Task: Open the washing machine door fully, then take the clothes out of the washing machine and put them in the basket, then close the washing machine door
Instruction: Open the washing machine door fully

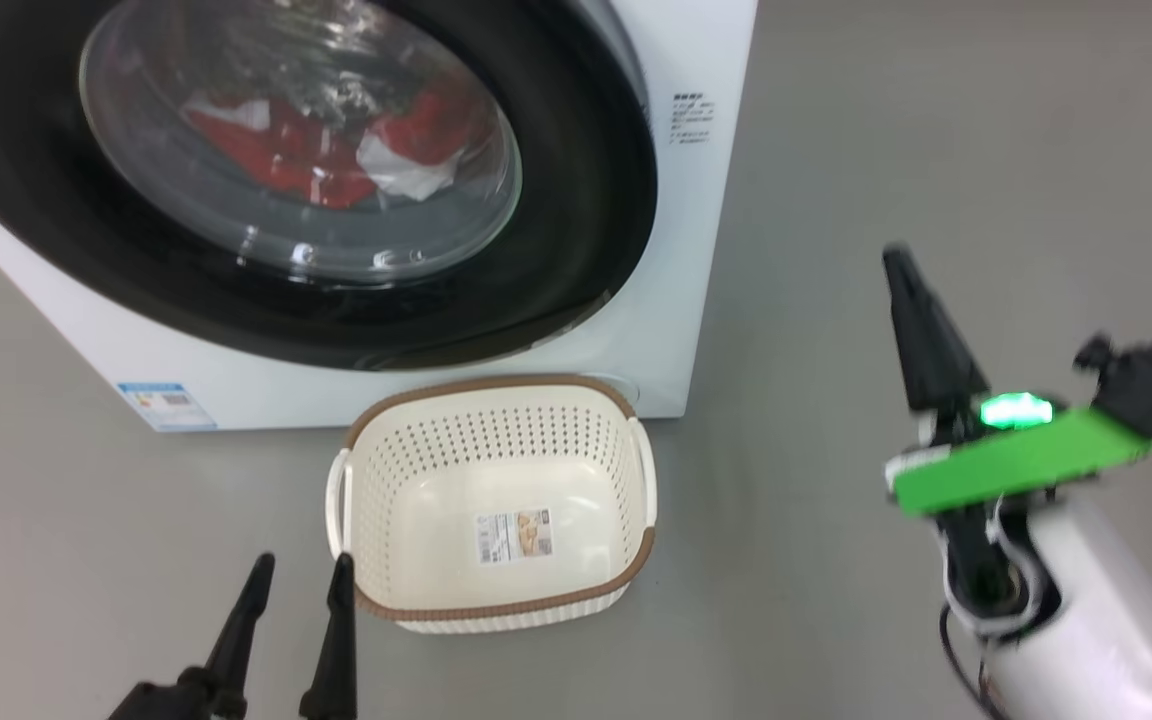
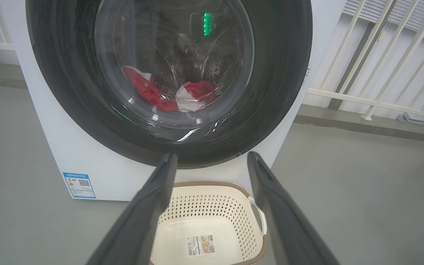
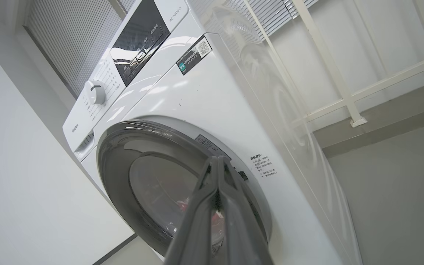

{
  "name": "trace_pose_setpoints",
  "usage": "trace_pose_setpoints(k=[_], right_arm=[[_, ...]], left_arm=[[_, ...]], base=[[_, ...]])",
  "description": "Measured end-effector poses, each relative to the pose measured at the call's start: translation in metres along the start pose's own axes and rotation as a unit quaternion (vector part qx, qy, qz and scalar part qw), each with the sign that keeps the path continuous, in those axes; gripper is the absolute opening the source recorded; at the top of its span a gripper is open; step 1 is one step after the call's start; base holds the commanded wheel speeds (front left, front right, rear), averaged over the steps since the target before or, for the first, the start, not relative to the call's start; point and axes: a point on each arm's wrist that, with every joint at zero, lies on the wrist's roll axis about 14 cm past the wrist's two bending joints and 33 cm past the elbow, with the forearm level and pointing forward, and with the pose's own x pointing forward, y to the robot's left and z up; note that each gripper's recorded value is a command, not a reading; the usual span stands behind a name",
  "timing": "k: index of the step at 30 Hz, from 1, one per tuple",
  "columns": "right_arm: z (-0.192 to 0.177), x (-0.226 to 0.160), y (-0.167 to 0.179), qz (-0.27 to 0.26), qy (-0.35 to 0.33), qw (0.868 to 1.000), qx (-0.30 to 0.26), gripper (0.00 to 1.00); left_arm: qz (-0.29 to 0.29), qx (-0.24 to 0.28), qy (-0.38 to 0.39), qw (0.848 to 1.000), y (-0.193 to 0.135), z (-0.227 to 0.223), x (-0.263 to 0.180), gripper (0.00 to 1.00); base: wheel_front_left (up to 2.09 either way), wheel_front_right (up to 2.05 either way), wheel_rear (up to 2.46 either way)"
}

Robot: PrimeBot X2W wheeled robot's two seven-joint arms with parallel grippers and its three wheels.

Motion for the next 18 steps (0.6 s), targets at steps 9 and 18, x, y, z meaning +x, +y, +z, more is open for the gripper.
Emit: trace_pose_setpoints(k=[9, 18], right_arm=[[0.003, 0.069, 0.029, 0.076, 0.016, 0.997, 0.025, 0.00], [-0.014, 0.116, 0.049, 0.118, 0.079, 0.984, 0.109, 0.00]], left_arm=[[0.012, -0.009, -0.004, 1.000, 0.008, 0.002, 0.016, 1.00], [0.025, -0.013, 0.008, 1.000, 0.017, -0.008, 0.028, 1.00]], base=[[0.00, 0.00, 0.00], [0.00, 0.00, 0.00]])
